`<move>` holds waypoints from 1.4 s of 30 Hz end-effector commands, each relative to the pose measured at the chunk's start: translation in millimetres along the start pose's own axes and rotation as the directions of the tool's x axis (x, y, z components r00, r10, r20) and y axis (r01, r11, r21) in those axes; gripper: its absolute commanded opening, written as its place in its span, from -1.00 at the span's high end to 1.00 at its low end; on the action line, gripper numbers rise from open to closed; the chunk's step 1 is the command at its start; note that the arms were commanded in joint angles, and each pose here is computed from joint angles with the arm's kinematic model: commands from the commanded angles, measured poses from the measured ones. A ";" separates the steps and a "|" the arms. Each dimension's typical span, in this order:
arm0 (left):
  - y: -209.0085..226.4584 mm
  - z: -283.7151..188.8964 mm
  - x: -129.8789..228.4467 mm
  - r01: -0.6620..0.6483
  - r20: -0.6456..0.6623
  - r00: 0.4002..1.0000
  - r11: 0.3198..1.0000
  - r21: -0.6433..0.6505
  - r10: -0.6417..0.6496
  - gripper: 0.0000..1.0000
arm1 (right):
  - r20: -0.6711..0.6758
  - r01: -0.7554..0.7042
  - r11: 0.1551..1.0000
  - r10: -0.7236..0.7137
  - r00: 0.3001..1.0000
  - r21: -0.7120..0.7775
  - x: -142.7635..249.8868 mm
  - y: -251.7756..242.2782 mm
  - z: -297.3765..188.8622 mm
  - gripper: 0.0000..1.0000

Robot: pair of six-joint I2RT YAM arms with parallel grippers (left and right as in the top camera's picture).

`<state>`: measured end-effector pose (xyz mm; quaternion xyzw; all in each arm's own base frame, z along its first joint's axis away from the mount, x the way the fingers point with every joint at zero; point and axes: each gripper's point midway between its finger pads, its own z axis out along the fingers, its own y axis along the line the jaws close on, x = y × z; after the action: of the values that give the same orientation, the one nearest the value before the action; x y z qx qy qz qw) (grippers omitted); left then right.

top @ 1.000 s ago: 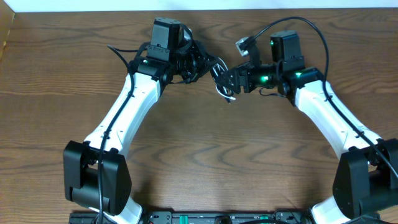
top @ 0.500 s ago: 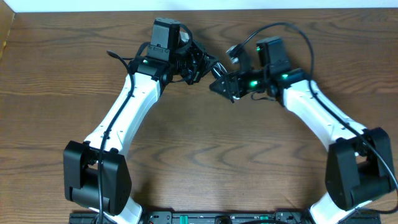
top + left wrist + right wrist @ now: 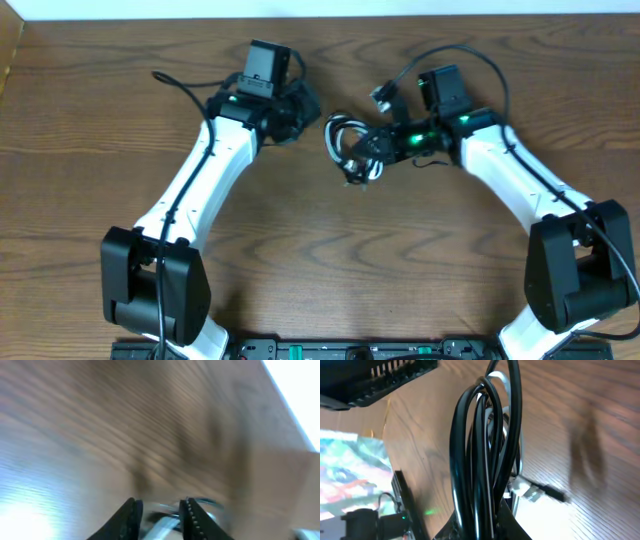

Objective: Untangle cables

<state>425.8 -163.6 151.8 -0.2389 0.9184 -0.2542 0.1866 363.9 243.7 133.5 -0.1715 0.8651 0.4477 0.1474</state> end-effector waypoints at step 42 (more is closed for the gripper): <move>0.5 57.6 52.8 -0.320 -0.123 0.942 0.945 -0.063 0.311 0.85 | 0.115 -0.343 0.857 0.325 0.939 0.385 14.2 -79.7 -46.9 0.98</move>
<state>391.7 -244.0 90.9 -0.0674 0.9632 -0.2206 0.1378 367.4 202.2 114.8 -0.0534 0.9051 0.4108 0.0957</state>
